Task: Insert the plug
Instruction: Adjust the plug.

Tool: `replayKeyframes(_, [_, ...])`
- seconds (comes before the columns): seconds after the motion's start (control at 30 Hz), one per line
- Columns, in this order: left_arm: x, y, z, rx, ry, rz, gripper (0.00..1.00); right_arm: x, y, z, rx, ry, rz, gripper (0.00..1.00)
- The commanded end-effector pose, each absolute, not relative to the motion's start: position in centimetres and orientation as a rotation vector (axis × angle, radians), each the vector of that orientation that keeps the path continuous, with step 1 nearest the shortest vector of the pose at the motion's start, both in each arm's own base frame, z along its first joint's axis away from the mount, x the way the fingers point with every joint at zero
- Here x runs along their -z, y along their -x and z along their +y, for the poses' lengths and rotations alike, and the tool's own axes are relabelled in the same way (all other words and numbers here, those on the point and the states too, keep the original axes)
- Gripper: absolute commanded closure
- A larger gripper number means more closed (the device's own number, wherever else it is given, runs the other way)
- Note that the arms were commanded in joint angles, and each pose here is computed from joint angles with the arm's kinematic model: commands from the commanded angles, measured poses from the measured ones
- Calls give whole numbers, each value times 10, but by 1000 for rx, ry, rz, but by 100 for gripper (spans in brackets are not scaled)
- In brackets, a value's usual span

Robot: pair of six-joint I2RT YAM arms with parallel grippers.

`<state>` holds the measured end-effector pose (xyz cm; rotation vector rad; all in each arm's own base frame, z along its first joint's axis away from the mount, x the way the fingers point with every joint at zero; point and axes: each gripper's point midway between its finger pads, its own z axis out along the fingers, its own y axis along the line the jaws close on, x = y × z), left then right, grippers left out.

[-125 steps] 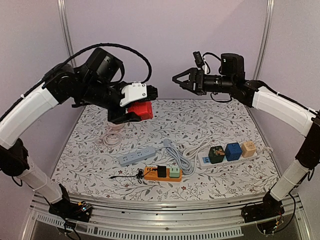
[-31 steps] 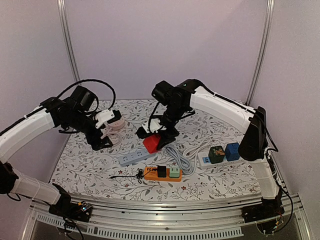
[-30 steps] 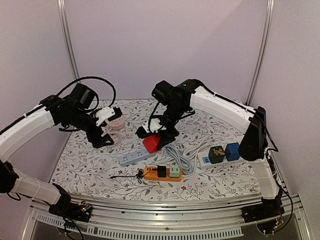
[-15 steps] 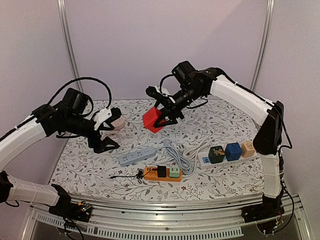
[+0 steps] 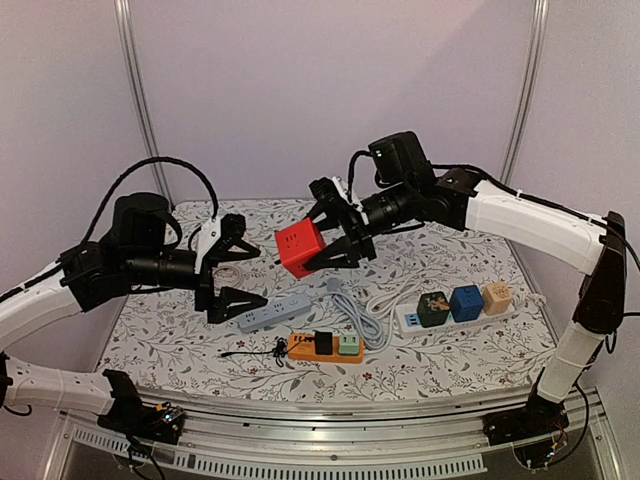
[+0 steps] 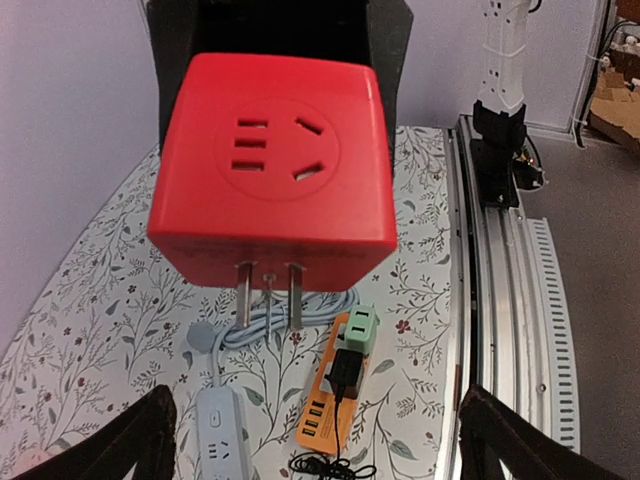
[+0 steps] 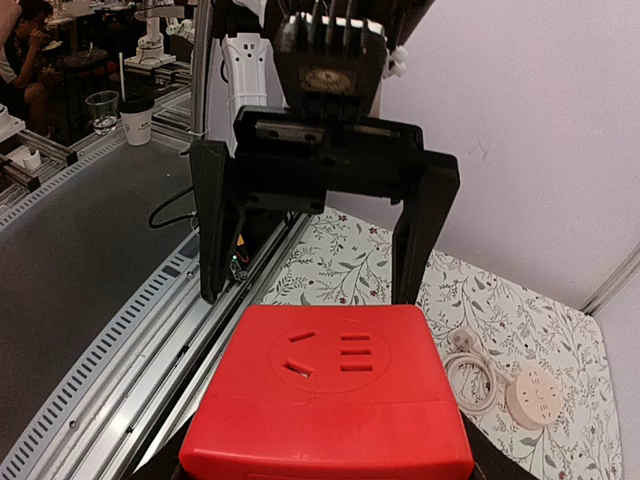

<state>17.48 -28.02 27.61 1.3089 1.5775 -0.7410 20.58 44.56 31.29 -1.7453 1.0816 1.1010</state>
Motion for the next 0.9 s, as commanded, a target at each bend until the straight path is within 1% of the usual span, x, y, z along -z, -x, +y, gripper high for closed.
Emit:
replayKeyframes(0.0, [-301,-175,-309,812,-1231,1435,2,-364,-188,451,-1018,1678,816,100])
replayKeyframes(0.17, [-306,-168,-320,809,-1244,1361,1,-371,-175,449,-1035,1674,780,100])
replayKeyframes(0.27, [-317,-172,-327,785,-1204,1321,3,-369,-170,451,-1039,1684,770,100])
replayKeyframes(0.33, [-327,-172,-329,764,-1189,1275,8,-368,-167,449,-1039,1689,761,100])
replayKeyframes(0.47, [-332,-166,-334,732,-1220,1212,22,-368,-161,447,-1038,1695,749,100])
replayKeyframes(0.6, [-323,-164,-337,724,-1248,1226,41,-370,-158,446,-1034,1694,741,100])
replayKeyframes(0.7, [-324,-159,-339,726,-1272,1204,61,-370,-158,445,-1037,1695,743,100])
replayKeyframes(0.77, [-324,-157,-340,714,-1283,1194,77,-369,-157,445,-1045,1697,745,100])
replayKeyframes(0.8, [-325,-157,-341,707,-1283,1193,87,-370,-157,445,-1047,1697,745,100])
replayKeyframes(0.83, [-326,-158,-341,696,-1279,1192,100,-369,-156,445,-1048,1698,746,100])
replayKeyframes(0.87, [-326,-159,-340,686,-1274,1191,100,-368,-157,445,-1046,1697,752,100])
